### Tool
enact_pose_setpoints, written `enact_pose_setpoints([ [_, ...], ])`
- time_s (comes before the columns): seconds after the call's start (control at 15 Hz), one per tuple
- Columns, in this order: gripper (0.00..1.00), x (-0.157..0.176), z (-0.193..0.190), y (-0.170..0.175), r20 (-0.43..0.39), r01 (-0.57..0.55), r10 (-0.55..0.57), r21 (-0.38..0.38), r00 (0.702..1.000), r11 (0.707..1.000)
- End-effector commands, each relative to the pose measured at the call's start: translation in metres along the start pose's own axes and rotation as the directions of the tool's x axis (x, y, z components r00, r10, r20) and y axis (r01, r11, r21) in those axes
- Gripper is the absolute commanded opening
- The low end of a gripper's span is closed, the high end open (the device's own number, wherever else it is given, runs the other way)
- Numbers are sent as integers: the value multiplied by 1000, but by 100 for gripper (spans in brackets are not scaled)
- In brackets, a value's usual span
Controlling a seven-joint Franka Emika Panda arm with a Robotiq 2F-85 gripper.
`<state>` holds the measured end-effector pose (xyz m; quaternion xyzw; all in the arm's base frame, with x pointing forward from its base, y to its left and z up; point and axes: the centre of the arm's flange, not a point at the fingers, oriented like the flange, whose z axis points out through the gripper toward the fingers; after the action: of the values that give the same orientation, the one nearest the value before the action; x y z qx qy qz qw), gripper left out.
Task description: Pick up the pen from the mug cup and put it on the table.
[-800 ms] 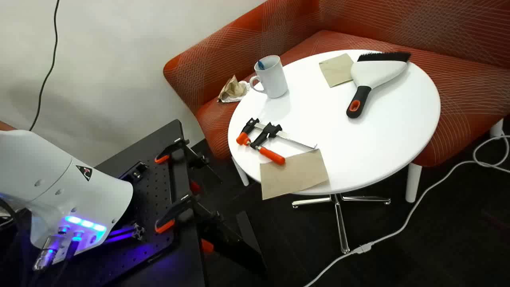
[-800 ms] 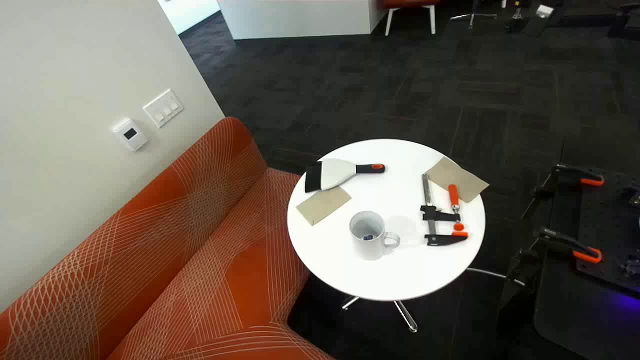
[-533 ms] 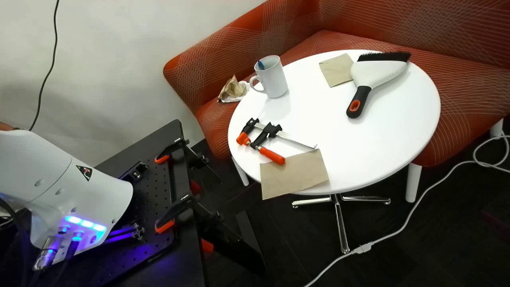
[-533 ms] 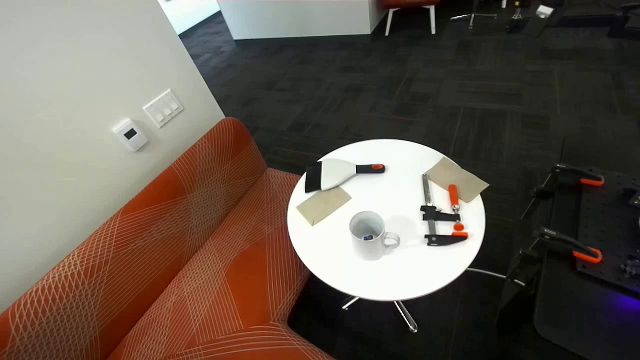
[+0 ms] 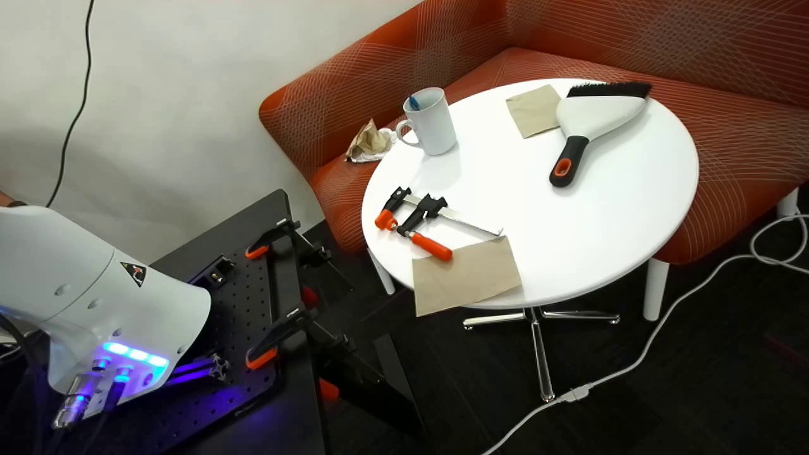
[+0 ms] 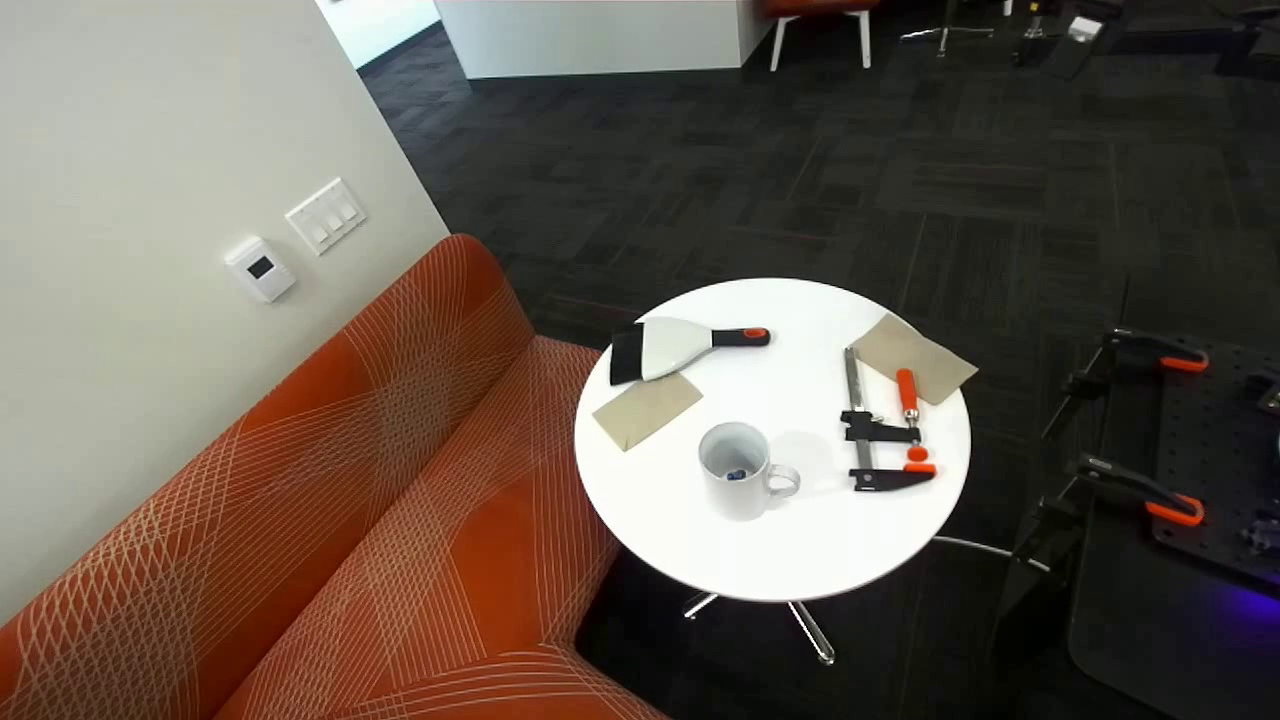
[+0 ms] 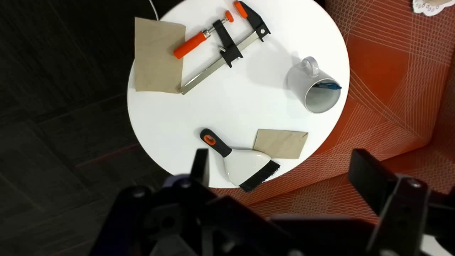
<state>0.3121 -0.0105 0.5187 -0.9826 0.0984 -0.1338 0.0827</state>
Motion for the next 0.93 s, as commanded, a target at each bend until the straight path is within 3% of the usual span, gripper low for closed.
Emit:
enact_pose_setpoints([
  [0.0, 100, 26, 16, -18, 37, -47, 48, -27, 998, 999],
  [0.4, 100, 54, 68, -58, 88, -219, 227, -87, 970, 972],
  [0.67, 100, 72, 109, -87, 89, -384, 394, -107, 915, 917],
  [0.87, 100, 85, 141, -104, 116, -500, 510, -104, 852, 860],
])
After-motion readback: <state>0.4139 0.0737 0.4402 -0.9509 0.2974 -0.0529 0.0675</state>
